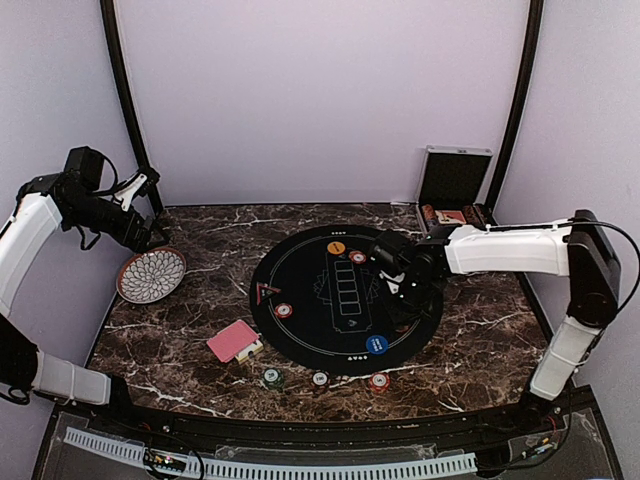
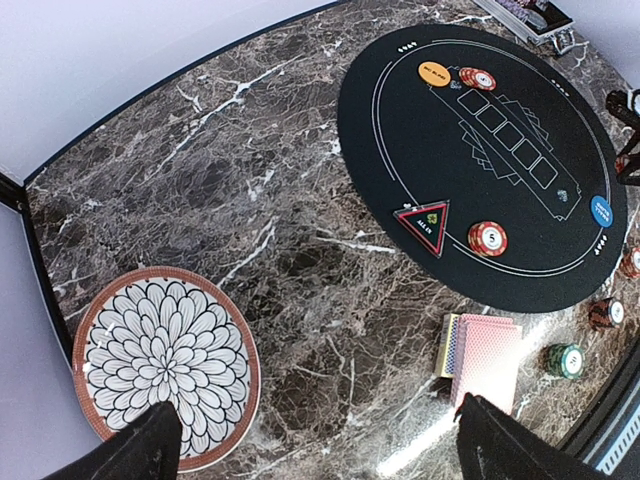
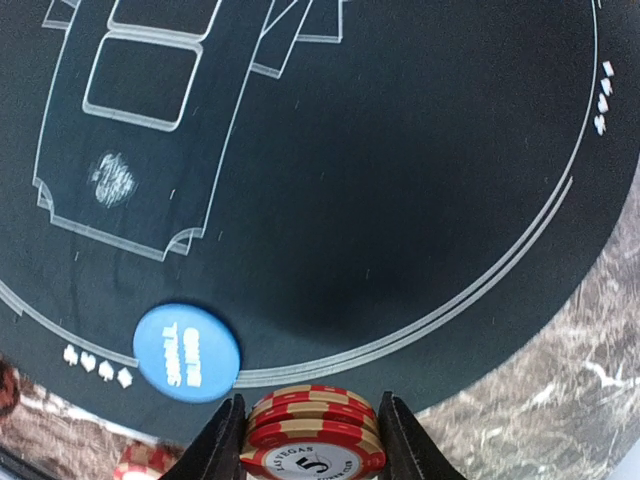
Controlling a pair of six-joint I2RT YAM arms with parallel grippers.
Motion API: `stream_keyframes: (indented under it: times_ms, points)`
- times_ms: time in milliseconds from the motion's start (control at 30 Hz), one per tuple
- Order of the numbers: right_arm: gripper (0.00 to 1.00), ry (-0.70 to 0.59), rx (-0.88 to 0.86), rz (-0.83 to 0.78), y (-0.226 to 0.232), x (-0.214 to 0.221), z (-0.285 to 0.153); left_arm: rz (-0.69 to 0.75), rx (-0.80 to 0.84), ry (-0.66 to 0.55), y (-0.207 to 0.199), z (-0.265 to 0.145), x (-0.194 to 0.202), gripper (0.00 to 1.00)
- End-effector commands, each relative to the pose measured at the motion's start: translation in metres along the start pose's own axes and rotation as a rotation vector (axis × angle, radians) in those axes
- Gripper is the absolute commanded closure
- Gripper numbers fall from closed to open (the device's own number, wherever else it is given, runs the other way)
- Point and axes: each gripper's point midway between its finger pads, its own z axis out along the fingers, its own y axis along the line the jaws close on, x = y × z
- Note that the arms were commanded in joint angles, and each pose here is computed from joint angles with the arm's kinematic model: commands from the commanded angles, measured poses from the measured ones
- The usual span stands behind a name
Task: Distribute texas hold em gaming equipment
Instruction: Place the poker chips pile in the small blind area.
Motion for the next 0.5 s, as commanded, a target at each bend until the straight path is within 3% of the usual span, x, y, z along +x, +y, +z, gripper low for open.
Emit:
stream_keyframes:
  times_ms: [0,467]
  points:
    - [0.86,-0.03,0.005,-0.004,-0.003,-0.013,0.02,-0.006,0.045,0.013,-0.01,0.001,0.007,0.01]
    - [0.86,0.024,-0.012,0.014,-0.008,-0.004,0.051,0.006,0.042,0.023,-0.011,0.0,0.012,0.01]
